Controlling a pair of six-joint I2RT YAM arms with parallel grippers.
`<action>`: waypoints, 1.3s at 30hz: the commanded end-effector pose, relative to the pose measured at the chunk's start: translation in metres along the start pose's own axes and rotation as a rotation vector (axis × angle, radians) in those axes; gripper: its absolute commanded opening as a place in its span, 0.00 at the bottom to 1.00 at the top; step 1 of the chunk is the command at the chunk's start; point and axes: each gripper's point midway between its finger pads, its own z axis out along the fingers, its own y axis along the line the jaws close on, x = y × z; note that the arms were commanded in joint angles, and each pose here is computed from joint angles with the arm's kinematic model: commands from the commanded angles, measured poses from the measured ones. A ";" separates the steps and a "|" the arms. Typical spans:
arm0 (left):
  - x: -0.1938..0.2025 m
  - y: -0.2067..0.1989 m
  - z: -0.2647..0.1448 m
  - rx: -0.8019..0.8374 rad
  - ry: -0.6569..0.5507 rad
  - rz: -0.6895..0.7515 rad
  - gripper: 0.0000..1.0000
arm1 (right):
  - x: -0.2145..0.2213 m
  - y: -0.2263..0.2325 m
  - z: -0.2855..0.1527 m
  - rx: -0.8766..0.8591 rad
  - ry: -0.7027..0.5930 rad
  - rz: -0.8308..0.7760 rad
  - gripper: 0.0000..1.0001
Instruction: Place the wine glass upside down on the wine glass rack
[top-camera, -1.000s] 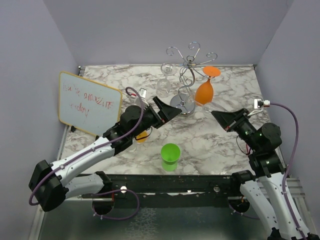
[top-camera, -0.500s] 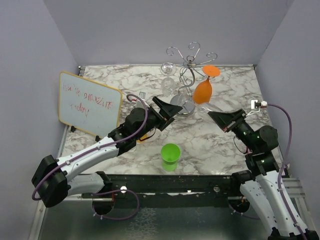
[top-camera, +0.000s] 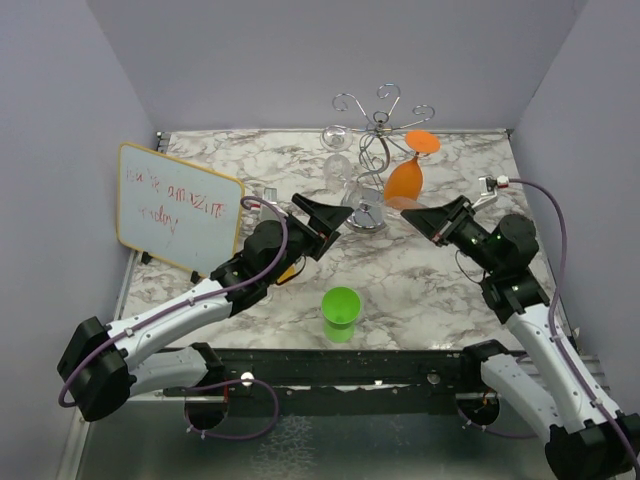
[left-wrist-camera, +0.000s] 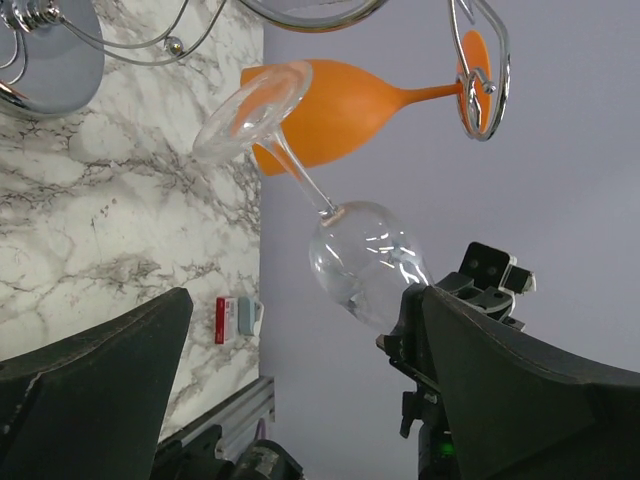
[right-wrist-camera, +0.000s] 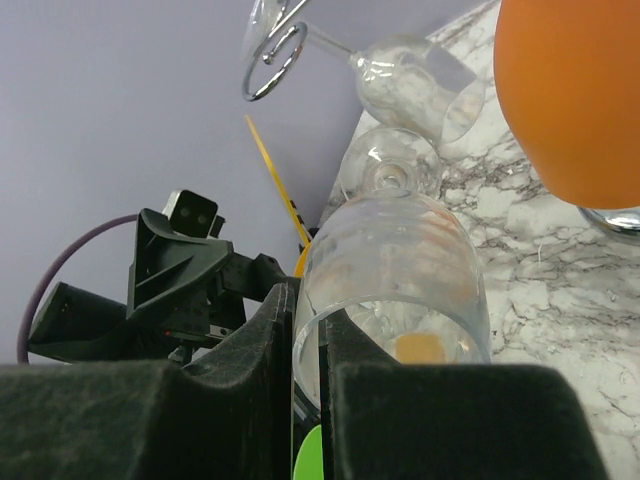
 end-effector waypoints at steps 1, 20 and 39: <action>-0.009 0.000 0.002 0.000 -0.040 -0.047 0.99 | -0.001 0.020 0.011 -0.049 0.025 -0.058 0.01; -0.015 0.049 0.016 -0.170 -0.064 -0.269 0.63 | 0.057 0.047 0.040 -0.068 0.075 -0.301 0.01; -0.036 0.053 0.015 -0.187 -0.155 -0.344 0.33 | 0.089 0.069 0.020 -0.256 0.106 -0.348 0.01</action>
